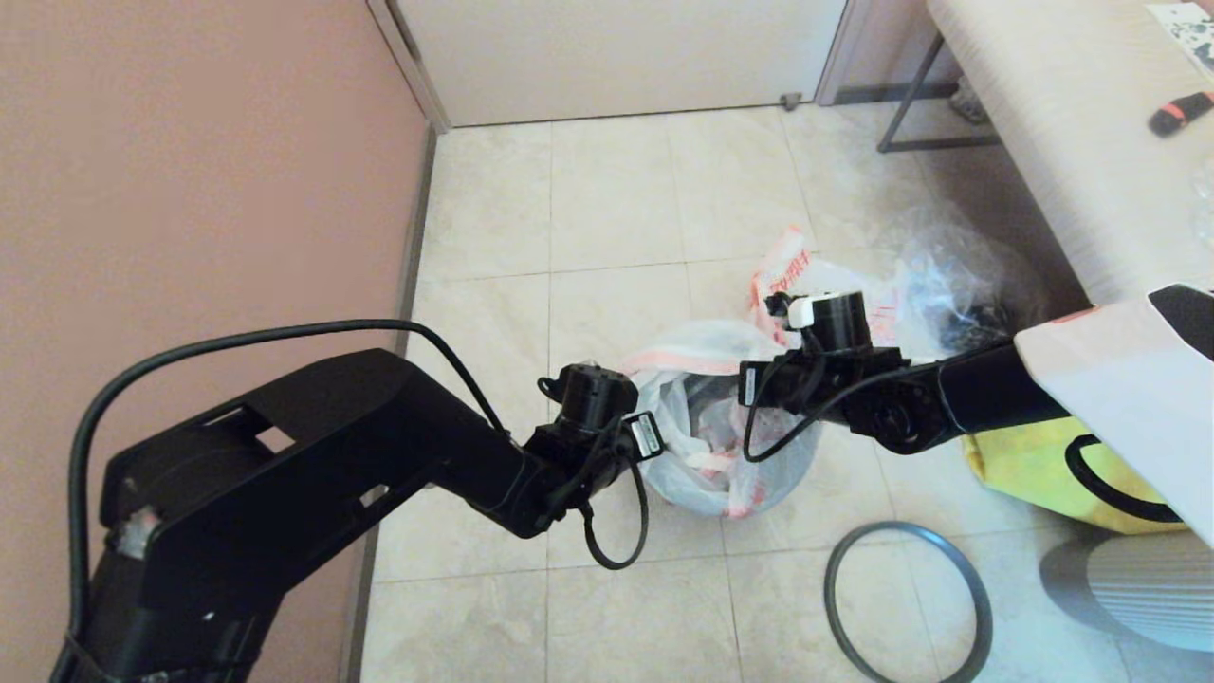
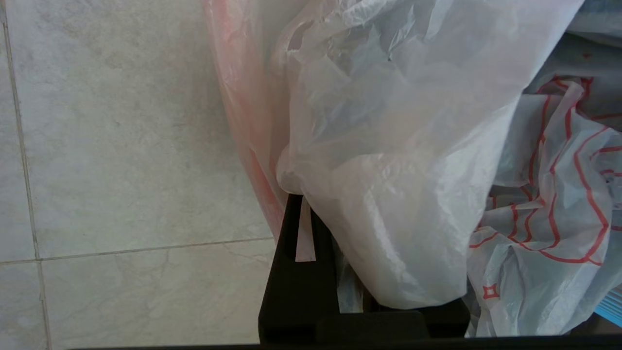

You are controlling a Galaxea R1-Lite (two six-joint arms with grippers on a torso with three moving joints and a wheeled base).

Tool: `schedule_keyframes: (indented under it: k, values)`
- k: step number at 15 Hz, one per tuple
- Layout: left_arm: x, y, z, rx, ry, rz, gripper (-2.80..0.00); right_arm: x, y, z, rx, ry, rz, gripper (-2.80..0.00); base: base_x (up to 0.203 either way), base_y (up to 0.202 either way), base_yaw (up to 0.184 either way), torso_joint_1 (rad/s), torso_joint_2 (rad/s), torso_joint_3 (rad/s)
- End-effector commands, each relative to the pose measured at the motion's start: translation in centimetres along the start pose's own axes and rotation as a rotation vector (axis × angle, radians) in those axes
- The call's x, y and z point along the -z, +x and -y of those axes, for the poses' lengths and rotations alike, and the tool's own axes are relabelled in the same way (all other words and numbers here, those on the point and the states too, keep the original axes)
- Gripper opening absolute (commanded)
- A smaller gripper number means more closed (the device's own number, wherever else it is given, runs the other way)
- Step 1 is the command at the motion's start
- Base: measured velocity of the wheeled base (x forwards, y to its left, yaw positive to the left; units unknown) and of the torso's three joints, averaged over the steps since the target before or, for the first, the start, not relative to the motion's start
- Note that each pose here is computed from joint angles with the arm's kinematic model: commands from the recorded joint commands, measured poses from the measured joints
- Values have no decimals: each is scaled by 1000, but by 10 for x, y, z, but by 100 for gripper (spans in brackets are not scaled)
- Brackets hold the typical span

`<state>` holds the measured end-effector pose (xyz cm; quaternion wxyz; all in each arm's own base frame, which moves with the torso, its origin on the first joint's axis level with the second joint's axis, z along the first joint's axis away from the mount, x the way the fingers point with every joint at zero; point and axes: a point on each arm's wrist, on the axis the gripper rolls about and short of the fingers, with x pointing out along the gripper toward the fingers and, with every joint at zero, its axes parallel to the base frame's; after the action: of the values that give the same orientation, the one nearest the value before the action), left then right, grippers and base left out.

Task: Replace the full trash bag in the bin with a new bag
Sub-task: Put the new garbage bag on the trash can

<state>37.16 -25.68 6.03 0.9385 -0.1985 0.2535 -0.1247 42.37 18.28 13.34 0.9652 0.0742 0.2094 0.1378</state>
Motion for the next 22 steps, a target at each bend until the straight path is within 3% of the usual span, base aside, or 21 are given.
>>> schedule_keyframes:
  k: [1, 4, 9, 11, 13, 14, 15, 19, 22]
  values:
    - [1, 1, -1, -2, -4, 0, -280, -14, 1, 3, 8, 10, 50, -280, 0, 0, 0, 0, 0, 0]
    - [1, 1, -1, -3, -3, -1, -280, -39, -12, 10, 45, 26, 95, -280, 0, 0, 0, 0, 0, 0]
    - [0, 2, -6, -13, -6, 1, -280, -39, 20, 19, 77, 16, 93, -280, 0, 0, 0, 0, 0, 0]
    - [1, 4, -7, -11, -6, -8, -280, -51, 35, 24, 111, -33, 101, -280, 0, 0, 0, 0, 0, 0]
    - [4, 5, -6, -11, -3, -11, -280, -32, 58, 42, 165, -197, 41, -280, 0, 0, 0, 0, 0, 0]
    - [3, 4, -6, -8, -4, -11, -280, -30, 65, 49, 189, -215, 87, -280, 0, 0, 0, 0, 0, 0]
    - [3, 4, -6, -8, -4, -10, -280, -27, 70, 55, 216, -219, 115, -280, 0, 0, 0, 0, 0, 0]
    - [1, 4, -7, -10, -7, -6, -280, -7, 79, 77, 264, -214, 16, -280, 0, 0, 0, 0, 0, 0]
    - [1, 4, -7, -10, -7, -6, -280, -30, 60, 82, 251, -121, 24, -280, 0, 0, 0, 0, 0, 0]
